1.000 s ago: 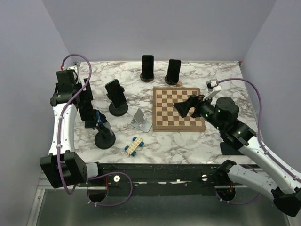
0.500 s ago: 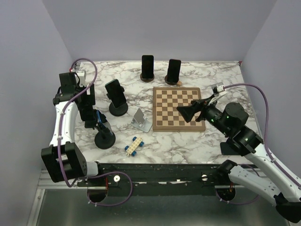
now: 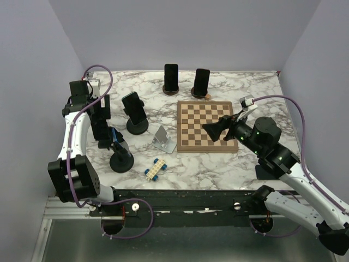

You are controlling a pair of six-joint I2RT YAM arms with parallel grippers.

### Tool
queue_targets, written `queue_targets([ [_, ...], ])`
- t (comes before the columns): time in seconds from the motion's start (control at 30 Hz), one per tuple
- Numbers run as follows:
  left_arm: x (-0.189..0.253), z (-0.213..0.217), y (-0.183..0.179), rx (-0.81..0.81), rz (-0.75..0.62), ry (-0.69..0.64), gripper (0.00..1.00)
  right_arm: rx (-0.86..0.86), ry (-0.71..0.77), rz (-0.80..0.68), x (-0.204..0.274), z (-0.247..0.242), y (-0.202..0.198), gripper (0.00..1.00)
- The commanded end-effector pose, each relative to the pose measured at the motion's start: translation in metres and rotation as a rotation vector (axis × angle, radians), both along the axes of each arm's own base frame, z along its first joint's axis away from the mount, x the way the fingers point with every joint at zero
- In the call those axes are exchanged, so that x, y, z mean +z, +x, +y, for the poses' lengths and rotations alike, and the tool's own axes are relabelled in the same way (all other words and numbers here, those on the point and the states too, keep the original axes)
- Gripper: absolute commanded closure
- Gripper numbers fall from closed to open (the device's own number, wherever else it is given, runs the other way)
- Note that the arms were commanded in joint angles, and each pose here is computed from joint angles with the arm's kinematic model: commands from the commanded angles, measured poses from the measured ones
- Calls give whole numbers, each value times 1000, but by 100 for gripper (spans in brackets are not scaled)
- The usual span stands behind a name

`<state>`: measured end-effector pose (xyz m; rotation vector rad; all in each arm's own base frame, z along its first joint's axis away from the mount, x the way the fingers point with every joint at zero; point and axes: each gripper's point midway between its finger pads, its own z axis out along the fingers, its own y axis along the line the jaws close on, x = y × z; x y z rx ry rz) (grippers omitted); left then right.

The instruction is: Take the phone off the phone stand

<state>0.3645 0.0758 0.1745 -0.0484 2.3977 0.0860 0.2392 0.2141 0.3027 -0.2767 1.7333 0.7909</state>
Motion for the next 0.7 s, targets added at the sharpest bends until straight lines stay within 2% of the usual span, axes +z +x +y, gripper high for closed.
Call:
queue_targets([
  [0.0,-10,7,0,9,15,18,1,28,1,-19,1,4,-2,0],
  [0.4,-22,17,1,27,79,49,3,27,-5,-14,1,3,-3,0],
  [0.67,-19,13,4,2,59,39,8,22,-10,-10,-1,2,-2,0],
])
